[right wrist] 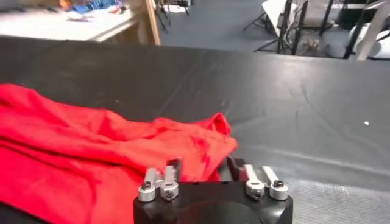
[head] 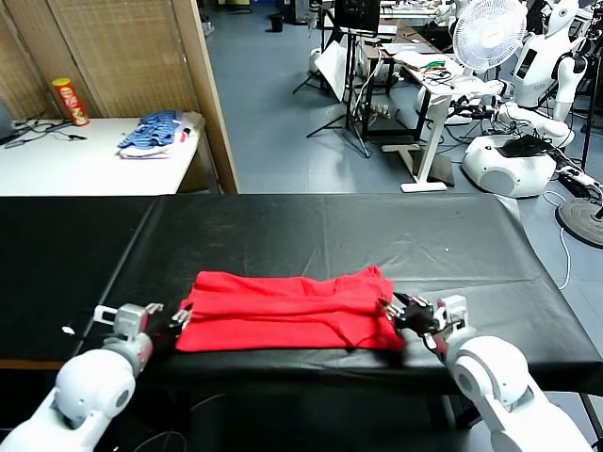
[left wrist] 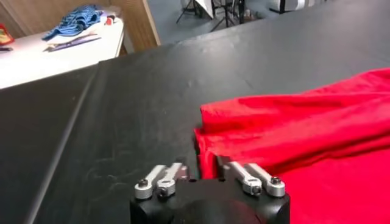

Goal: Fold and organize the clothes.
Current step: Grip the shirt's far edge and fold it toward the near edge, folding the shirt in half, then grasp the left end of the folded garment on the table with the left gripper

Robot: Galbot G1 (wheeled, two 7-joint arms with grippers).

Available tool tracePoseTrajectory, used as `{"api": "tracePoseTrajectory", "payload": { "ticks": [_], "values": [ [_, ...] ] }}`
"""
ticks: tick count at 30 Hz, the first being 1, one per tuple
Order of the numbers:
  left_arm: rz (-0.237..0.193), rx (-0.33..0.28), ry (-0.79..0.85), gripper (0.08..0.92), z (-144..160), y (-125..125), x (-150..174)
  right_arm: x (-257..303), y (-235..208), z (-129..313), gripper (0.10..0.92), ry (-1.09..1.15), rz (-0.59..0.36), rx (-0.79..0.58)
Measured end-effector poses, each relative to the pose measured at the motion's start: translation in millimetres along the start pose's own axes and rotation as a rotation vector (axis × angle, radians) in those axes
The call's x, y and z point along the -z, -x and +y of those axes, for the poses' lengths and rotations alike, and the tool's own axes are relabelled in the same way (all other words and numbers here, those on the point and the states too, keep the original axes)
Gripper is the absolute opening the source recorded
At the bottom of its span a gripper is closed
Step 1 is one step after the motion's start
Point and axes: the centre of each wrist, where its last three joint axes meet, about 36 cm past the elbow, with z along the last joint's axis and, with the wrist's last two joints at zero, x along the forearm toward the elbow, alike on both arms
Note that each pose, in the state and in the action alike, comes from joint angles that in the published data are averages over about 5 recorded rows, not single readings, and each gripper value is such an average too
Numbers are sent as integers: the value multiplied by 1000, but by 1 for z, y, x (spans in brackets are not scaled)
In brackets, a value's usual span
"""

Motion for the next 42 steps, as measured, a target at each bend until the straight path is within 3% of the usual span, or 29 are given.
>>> {"api": "tracePoseTrajectory", "payload": {
  "ticks": [4,8,16,19,22,26,31,33,37,40,42],
  "values": [
    [-32,-16,-78,781,8,13,14,0,27,2,797,12,-47,-53],
    [-43,-49,-165,797,9,35,22,-4,58,7,798,34,-39,-65],
    [13,-81,-263,798,5,77,20,-16,103,20,794,63,14,-46],
    [35,-79,-278,787,8,84,14,-21,111,25,739,70,24,-41],
    [45,-81,-285,691,10,87,10,-23,115,29,598,70,19,-43],
    [48,-63,-263,476,8,89,5,-27,118,37,381,57,-11,-67],
    [4,-10,-203,229,4,95,-6,-36,120,48,150,36,-53,-121],
    [-21,20,-175,137,2,97,-8,-40,120,50,134,35,-53,-117],
    [-42,49,-148,126,1,100,-8,-44,116,50,164,35,-50,-79],
    [-48,51,-150,158,2,100,-7,-45,110,46,284,32,-52,-69],
    [-52,49,-156,239,3,100,-6,-44,104,43,399,29,-56,-69]
  ]
}}
